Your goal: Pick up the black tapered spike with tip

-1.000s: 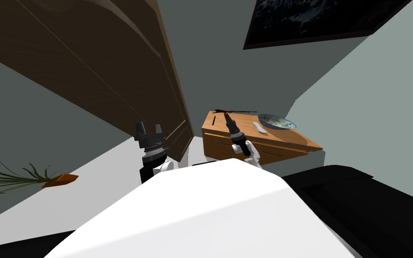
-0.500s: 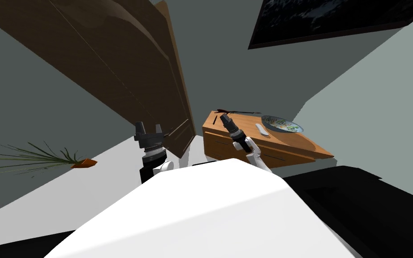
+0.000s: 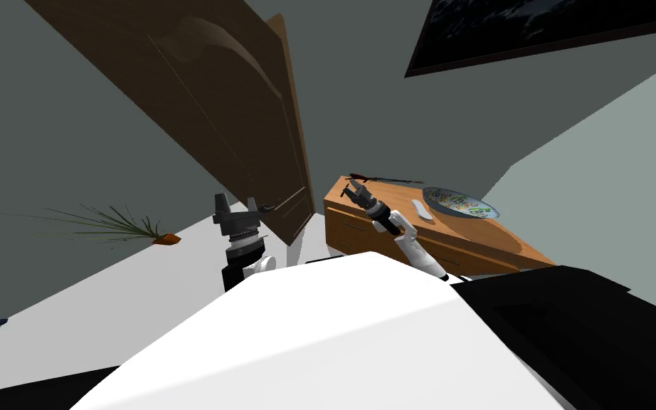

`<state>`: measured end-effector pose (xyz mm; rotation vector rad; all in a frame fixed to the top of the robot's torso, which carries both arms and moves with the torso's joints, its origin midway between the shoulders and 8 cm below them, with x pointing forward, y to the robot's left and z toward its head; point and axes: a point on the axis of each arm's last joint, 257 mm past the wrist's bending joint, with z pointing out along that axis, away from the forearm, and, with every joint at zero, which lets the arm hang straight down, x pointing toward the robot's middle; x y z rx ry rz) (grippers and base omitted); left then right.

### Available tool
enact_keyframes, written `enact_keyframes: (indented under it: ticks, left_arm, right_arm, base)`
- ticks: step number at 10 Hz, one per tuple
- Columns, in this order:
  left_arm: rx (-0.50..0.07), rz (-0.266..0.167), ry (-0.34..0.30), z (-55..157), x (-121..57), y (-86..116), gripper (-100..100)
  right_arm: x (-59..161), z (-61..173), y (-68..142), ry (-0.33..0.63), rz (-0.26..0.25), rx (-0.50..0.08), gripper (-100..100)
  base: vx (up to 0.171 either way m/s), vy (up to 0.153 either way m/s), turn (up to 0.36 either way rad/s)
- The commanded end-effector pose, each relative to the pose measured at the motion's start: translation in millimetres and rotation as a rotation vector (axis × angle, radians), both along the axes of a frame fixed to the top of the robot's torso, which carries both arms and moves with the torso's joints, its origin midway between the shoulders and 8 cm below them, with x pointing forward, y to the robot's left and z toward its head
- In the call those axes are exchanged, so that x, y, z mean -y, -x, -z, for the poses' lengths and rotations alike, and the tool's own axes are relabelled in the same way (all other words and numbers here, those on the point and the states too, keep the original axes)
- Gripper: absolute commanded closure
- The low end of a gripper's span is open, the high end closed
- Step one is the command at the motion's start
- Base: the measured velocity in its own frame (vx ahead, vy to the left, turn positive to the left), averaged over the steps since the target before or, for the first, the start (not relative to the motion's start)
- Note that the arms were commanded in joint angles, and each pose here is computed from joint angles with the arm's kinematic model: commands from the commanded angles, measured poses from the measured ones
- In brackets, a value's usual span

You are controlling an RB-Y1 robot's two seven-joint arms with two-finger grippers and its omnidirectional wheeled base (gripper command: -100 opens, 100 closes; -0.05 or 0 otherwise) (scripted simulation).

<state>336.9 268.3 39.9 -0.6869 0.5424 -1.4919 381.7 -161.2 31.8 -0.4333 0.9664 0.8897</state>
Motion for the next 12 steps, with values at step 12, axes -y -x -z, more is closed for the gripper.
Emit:
enact_keyframes:
  ticks: [12]
  left_arm:
    - [0.0,0.0,0.0,0,-0.1,0,0]
  right_arm:
    - [6,60,-32,0.674,-0.036,0.206,-100]
  base:
    - [-0.052,-0.058,0.211]
